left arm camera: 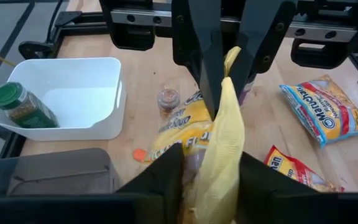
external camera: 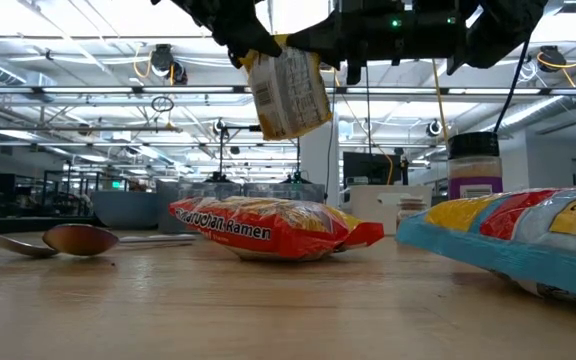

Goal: Pick & Place Food Item
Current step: Put the yellow noodle pack into the right black bin

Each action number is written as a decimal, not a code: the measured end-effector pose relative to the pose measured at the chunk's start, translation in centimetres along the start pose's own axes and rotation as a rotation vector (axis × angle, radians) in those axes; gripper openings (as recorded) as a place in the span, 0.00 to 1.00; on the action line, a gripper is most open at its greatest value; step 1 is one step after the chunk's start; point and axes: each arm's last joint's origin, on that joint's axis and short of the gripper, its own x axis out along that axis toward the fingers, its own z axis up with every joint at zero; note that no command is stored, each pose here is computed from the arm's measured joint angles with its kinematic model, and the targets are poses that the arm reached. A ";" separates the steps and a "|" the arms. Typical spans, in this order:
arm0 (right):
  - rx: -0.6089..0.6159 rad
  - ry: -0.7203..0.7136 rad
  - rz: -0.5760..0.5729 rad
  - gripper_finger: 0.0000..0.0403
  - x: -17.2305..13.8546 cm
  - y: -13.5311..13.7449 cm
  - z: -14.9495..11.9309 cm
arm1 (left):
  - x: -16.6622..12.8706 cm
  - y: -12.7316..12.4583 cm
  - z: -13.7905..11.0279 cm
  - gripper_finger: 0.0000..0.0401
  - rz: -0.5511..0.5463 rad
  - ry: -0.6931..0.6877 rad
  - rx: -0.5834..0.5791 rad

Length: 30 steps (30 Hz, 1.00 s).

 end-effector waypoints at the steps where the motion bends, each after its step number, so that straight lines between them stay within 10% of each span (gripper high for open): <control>1: 0.000 0.000 0.000 0.00 0.0 0.0 0.0 | 0.0 0.1 0.0 0.23 0.000 0.000 0.000; 9: 0.000 0.002 0.002 0.00 0.0 0.0 0.0 | -0.1 0.1 0.0 0.02 -0.018 -0.009 0.045; 22: -0.008 0.003 0.007 0.01 0.0 0.0 0.0 | -0.3 0.1 0.3 0.01 -0.023 -0.009 0.054; 30: -0.040 -0.024 0.016 0.24 0.0 0.1 0.3 | -2.3 0.3 1.9 0.01 -0.008 0.025 0.061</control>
